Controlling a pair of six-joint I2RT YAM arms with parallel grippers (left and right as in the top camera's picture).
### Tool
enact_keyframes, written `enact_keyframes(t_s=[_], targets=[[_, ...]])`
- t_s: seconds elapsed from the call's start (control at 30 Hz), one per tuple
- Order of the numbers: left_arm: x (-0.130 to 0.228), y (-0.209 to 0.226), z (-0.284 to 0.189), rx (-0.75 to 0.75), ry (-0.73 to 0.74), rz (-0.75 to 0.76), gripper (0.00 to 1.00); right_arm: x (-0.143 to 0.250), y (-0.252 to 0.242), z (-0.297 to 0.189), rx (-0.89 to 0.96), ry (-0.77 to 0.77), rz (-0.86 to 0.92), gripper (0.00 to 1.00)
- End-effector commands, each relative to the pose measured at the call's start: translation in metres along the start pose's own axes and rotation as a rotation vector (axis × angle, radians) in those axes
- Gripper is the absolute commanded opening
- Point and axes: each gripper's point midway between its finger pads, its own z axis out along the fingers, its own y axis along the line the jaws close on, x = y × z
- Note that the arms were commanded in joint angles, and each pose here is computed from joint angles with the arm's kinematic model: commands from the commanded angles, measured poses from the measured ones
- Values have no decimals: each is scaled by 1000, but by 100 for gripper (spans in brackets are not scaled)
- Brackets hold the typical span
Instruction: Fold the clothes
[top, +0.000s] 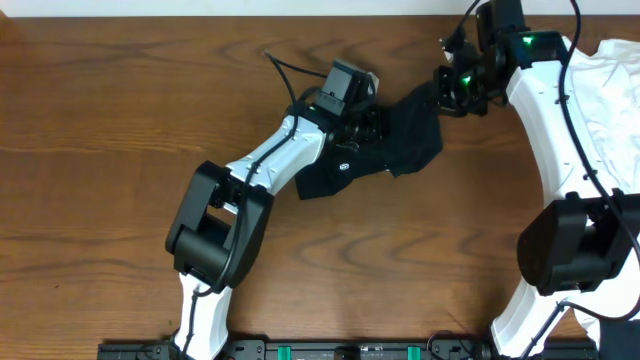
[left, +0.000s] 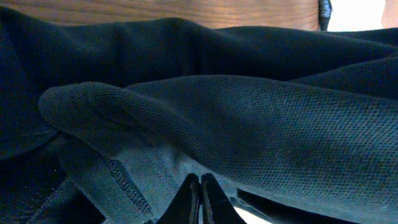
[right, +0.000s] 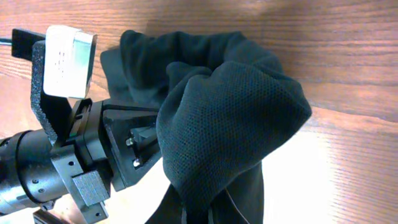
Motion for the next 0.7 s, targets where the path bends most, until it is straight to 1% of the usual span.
enact_keyframes(t_s=[0.0,0.4,0.67], targets=[[0,14,5,-55,-22,-19,6,-10,4,-26,-18,-65,-35,1],[0,14,6,-55,-21,-23,6,-18,-29,-41,3,-96,22,1],[12,24,27,-70,6,-77,6,-18,-33,-42,9,-97,24,1]])
